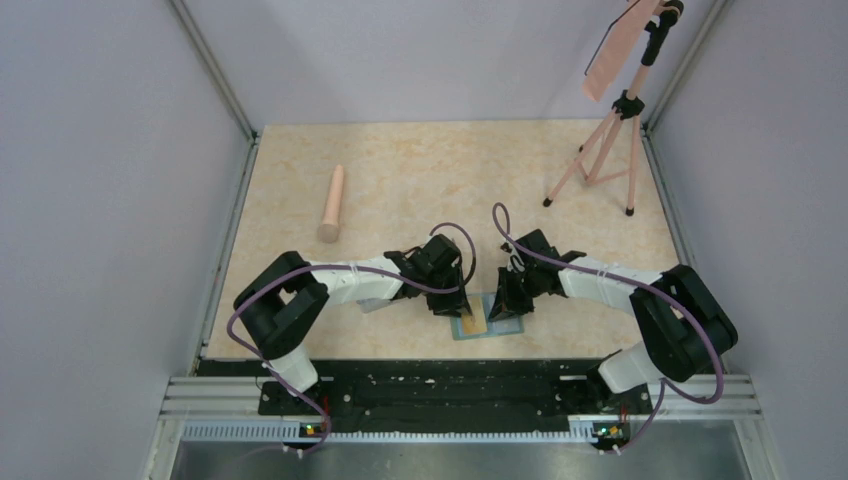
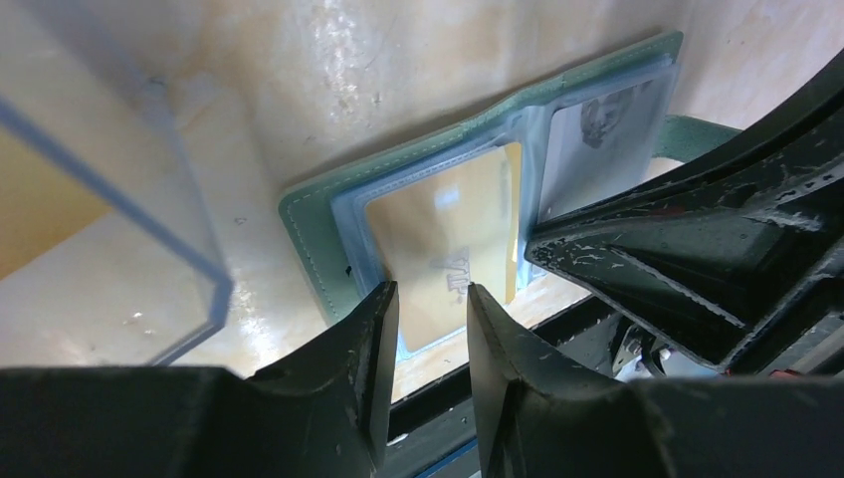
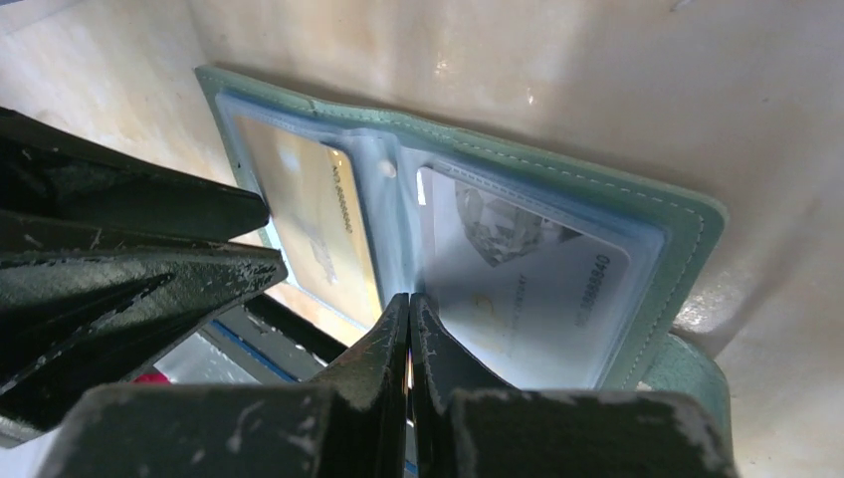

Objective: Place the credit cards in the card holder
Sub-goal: Turn over the card slot in the card holder.

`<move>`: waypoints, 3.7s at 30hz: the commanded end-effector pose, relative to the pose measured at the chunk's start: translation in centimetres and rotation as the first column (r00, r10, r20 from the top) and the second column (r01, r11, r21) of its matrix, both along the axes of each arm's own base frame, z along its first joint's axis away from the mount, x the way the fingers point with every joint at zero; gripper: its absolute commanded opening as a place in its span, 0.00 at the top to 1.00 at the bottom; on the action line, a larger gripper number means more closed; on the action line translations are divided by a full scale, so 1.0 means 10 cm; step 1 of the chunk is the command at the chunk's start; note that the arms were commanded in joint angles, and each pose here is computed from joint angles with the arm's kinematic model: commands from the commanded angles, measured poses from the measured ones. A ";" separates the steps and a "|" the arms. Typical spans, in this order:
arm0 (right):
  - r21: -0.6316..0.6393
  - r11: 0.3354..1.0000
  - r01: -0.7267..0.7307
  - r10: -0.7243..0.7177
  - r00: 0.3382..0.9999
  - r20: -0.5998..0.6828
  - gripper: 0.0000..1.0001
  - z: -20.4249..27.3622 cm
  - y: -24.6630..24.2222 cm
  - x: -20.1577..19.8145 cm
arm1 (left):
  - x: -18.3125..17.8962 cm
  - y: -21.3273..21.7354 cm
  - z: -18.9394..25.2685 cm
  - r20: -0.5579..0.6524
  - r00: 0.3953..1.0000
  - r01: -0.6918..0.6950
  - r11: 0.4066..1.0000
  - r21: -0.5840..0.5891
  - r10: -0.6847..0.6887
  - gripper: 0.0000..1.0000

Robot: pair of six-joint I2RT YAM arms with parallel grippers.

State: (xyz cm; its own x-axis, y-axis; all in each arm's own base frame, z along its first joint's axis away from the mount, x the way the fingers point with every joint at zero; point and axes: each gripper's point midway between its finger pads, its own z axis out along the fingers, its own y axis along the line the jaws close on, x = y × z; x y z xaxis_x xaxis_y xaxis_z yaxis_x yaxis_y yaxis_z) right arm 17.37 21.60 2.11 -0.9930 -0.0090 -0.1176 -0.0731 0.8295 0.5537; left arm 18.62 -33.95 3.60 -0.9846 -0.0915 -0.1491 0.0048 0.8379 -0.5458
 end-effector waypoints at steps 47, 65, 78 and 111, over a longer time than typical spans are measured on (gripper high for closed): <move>-0.024 0.999 -0.034 0.033 0.999 -0.011 1.00 -0.09 -0.01 -0.07 | 0.03 -0.23 0.28 0.078 0.985 0.131 0.960 0.247 -0.154 0.71; -0.031 0.999 -0.039 0.039 0.999 -0.008 1.00 -0.07 -0.01 -0.06 | 0.08 -0.24 0.43 0.121 0.966 0.175 0.919 0.352 -0.230 0.73; -0.035 0.998 -0.044 0.044 0.999 -0.008 1.00 -0.06 -0.02 -0.06 | -0.04 0.01 0.12 0.021 0.964 0.220 0.839 0.497 -0.265 0.66; -0.039 0.998 -0.052 0.052 0.999 -0.008 1.00 -0.06 -0.02 -0.06 | -0.13 -0.05 -0.18 -0.044 0.964 0.251 0.833 0.492 -0.264 0.62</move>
State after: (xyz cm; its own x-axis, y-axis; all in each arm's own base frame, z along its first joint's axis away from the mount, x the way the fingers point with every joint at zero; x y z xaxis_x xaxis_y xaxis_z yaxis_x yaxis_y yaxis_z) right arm 16.62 21.27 1.53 -0.9956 -0.0314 -0.0884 -0.0747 0.8354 0.5445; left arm 17.60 -34.72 2.64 -0.9541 0.2516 -0.1627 0.2673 0.9600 -0.0830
